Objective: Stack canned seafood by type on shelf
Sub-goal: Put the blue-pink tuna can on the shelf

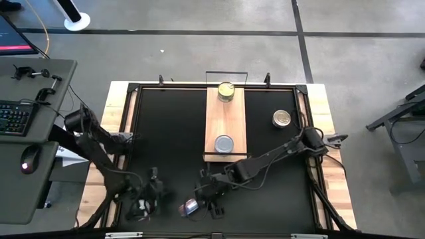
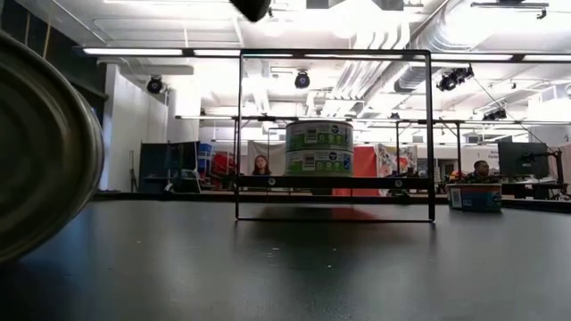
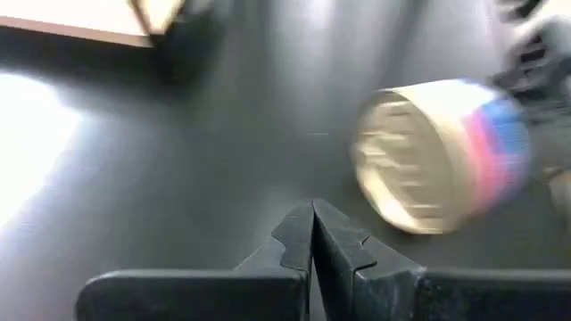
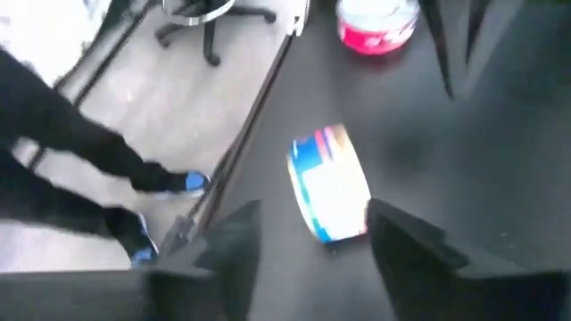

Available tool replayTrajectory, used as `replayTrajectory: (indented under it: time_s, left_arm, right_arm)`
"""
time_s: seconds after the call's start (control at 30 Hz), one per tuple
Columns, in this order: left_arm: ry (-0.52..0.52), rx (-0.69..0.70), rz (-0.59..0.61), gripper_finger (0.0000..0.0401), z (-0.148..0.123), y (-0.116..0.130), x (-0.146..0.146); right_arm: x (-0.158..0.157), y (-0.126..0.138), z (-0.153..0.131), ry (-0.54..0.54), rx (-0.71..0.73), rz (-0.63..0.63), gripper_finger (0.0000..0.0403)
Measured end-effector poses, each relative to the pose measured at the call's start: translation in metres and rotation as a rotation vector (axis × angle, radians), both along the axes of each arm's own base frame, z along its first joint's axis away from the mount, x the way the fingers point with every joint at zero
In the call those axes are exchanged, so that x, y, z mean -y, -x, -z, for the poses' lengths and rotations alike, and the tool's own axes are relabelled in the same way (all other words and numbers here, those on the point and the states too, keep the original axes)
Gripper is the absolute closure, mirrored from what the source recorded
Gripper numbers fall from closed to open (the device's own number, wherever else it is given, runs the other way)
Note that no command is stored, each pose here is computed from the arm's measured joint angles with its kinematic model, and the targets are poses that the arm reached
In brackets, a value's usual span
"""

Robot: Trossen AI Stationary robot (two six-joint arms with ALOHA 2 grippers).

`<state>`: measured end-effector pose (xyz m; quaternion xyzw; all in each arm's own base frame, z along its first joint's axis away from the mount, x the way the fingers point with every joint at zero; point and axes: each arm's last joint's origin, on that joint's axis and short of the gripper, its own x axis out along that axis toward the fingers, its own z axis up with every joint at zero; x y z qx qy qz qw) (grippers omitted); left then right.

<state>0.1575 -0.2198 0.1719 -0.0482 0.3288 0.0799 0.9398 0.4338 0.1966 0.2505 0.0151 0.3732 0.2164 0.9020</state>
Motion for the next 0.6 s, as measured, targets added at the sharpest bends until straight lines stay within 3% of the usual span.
replayTrajectory:
  time_s: [0.13,0.23,0.6]
  left_arm:
    - [0.076,0.02,0.019,0.0401,0.0,0.004,0.02]
    - [0.088,0.011,0.013,0.0401,0.002,0.003,0.031]
    - [0.127,-0.009,-0.065,0.0401,0.018,-0.01,0.047]
  right_arm:
    - [-0.004,-0.008,0.02,0.014,-0.004,-0.018,0.013]
    - [-0.006,-0.015,0.036,0.046,0.011,-0.048,0.0104]
    - [-0.005,-0.027,0.064,0.167,0.074,-0.128,0.0096]
